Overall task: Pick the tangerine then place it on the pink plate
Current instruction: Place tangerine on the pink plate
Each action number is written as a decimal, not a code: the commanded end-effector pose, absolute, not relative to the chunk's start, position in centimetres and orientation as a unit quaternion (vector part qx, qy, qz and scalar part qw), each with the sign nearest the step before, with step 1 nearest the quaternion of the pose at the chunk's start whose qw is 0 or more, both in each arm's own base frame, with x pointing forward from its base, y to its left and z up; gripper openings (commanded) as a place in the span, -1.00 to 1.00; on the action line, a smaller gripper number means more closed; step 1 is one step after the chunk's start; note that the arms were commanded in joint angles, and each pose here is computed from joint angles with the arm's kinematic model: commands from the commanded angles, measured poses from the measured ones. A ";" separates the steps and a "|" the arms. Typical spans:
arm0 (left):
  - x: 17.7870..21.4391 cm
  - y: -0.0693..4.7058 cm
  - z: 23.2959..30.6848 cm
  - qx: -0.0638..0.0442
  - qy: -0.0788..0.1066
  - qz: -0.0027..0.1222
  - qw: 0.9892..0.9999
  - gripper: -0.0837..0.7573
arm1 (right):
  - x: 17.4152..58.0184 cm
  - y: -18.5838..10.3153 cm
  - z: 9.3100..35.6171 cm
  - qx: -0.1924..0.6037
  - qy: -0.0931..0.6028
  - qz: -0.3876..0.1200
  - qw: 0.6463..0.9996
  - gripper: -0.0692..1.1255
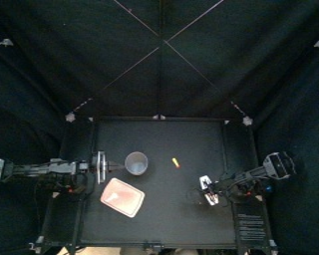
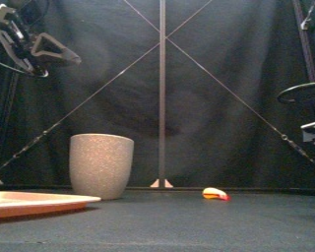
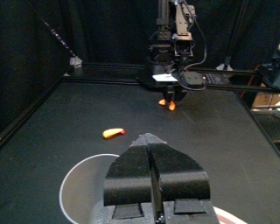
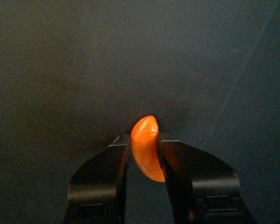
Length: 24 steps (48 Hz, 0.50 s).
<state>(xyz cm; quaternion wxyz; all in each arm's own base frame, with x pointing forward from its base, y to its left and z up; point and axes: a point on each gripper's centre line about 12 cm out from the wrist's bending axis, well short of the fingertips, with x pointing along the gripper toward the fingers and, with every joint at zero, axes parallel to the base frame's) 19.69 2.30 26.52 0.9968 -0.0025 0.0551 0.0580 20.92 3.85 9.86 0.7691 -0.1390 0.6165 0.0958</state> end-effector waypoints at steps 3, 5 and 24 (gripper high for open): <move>19.86 2.35 27.04 -0.003 0.047 0.059 0.997 -0.66 | 21.8 3.9 10.6 -0.132 0.609 0.090 0.777 0.11; 19.83 2.38 27.07 -0.003 0.046 0.060 0.997 -0.66 | 22.1 3.9 11.1 -0.132 0.605 0.089 0.780 0.11; 19.82 2.38 26.85 -0.001 0.049 0.060 0.997 -0.66 | 32.0 5.7 20.3 -0.117 0.456 0.086 0.878 0.11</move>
